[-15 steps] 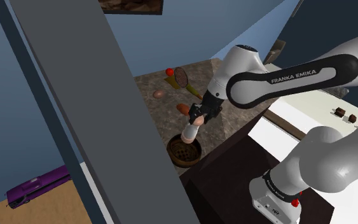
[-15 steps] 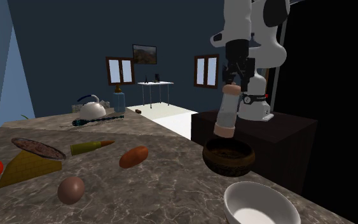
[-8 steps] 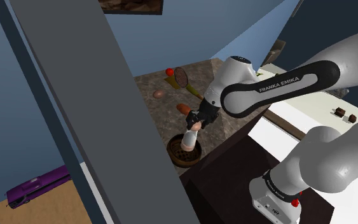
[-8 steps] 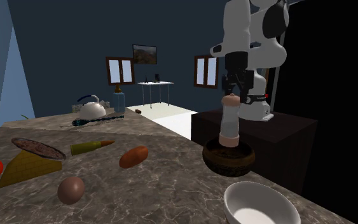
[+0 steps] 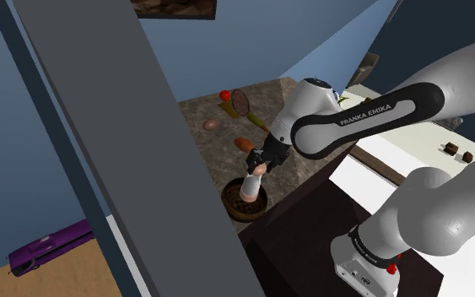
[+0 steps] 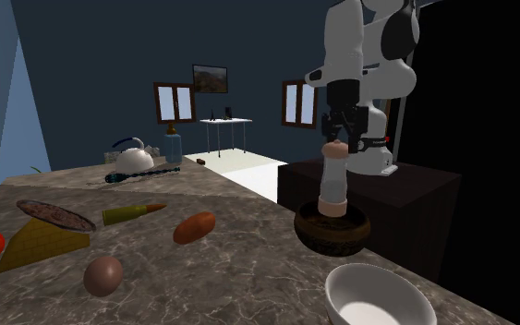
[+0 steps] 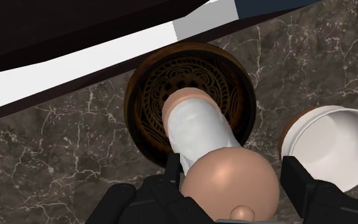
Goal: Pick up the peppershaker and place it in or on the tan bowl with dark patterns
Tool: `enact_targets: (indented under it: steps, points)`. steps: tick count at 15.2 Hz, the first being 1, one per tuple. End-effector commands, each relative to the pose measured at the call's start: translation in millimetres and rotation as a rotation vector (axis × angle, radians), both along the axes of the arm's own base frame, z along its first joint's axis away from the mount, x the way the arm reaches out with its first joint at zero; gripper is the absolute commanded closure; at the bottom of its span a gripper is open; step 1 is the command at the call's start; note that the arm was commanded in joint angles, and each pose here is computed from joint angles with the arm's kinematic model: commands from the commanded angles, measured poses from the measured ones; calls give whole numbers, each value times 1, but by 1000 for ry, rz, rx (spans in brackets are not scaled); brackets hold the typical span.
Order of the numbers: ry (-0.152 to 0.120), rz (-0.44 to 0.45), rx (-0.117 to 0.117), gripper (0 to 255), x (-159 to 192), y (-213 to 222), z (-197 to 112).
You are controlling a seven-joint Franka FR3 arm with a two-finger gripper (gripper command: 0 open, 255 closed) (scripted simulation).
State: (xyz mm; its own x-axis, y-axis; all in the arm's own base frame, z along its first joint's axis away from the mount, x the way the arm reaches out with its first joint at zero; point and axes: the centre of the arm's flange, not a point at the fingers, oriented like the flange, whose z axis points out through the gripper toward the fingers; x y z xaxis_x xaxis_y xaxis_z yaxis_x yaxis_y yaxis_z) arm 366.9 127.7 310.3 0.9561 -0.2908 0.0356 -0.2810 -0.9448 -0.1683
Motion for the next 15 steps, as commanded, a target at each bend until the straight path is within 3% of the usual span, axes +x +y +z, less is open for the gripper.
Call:
enact_targets:
  steps: [1, 6, 10, 15]
  points:
    - [0, 0, 0, 0, 0, 0, 0]
    - [0, 0, 0, 0, 0, 0, 0]
    - [0, 0, 0, 0, -4, -8, 49]
    - [0, 0, 0, 0, -4, -8, 49]
